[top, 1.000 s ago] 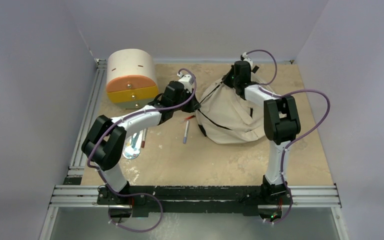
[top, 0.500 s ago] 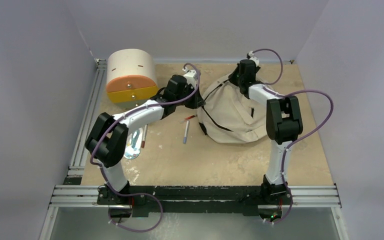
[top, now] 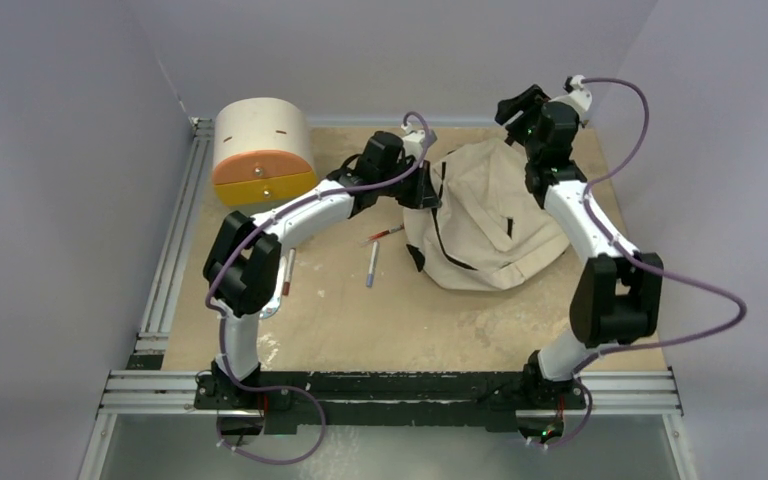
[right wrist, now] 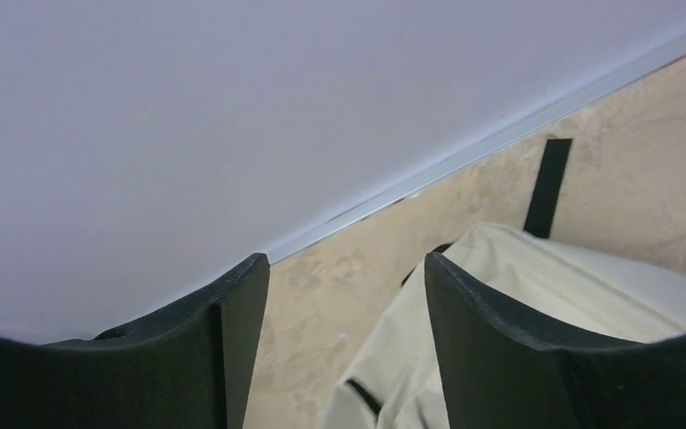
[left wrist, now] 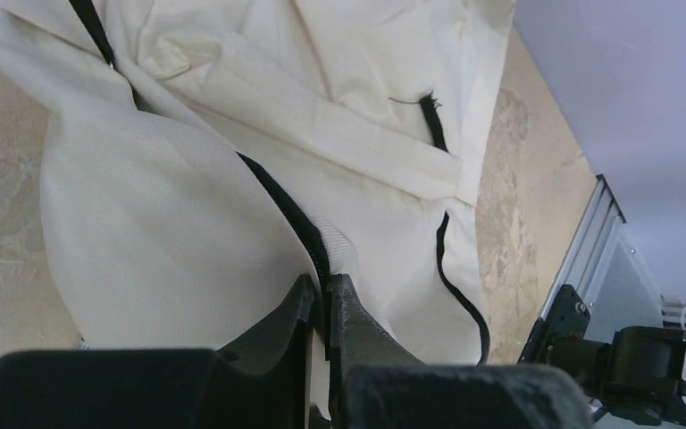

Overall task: Pack the student bag
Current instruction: Move the stationery to the center of the board.

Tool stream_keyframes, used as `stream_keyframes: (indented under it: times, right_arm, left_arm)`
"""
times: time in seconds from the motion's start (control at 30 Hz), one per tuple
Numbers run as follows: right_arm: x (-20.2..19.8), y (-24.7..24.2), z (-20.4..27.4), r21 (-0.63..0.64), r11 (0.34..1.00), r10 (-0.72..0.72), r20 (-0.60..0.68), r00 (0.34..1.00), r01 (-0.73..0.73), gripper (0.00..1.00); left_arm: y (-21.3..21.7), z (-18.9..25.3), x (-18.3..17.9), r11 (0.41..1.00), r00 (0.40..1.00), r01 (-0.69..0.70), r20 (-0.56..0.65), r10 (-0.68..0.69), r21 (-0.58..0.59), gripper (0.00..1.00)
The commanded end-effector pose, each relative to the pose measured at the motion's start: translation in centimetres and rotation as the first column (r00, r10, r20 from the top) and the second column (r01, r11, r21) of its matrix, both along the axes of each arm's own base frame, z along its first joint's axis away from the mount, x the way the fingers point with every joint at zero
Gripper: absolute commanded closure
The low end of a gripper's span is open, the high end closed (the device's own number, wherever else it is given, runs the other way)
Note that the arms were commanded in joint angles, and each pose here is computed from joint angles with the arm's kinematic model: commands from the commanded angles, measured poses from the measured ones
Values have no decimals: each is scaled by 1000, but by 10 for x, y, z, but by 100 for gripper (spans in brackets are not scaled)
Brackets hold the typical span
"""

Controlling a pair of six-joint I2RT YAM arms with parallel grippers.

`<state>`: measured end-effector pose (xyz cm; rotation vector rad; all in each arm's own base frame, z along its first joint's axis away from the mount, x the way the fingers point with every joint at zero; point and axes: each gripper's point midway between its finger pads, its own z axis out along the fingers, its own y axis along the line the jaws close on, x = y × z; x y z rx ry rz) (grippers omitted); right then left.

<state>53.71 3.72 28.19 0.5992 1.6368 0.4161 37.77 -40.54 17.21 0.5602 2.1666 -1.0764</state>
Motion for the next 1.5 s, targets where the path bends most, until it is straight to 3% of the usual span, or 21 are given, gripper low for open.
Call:
stream_keyframes:
  times: [0.0,0.27,0.43,0.7,1.07,1.13,1.2,1.27,1.33,1.37,1.47]
  right_arm:
    - [-39,20,17,29,994,101,32,994,-102,31]
    - [-148,47,-34,86,963,266,-136,954,-256,22]
    - [-190,75,-63,105,934,356,-252,900,-340,18]
    - [-196,115,-56,-84,847,489,-265,831,-525,14]
    - [-181,159,-88,-134,796,533,-308,788,-591,14]
    - [-177,159,-96,-132,812,507,-324,799,-569,21]
    - [-169,151,-97,-139,845,455,-318,831,-516,37]
    - [-167,146,-95,-135,870,416,-317,852,-475,62]
    - [-165,141,-85,-106,899,379,-302,875,-425,93]
    - [-162,135,-76,-111,916,342,-284,896,-385,100]
    - [-154,111,-36,-120,955,243,-198,950,-270,100]
  left_arm:
    - [-16,75,4,992,994,26,106,-13,-123,100]
    - [-12,80,25,994,992,-69,100,78,-90,100]
    - [-12,84,28,993,992,-77,93,86,-94,100]
    - [-21,85,37,994,995,-57,72,64,-92,100]
    - [-33,107,43,990,997,-25,69,35,-138,100]
    - [-35,110,41,989,997,-12,67,22,-147,100]
    - [-35,115,38,987,997,2,72,9,-160,100]
    - [-33,121,35,985,996,19,89,-4,-169,100]
    - [-27,128,34,984,994,25,110,-6,-174,98]
    - [-22,132,35,984,993,22,114,-1,-179,90]
    - [5,146,41,978,989,-31,132,59,-206,65]
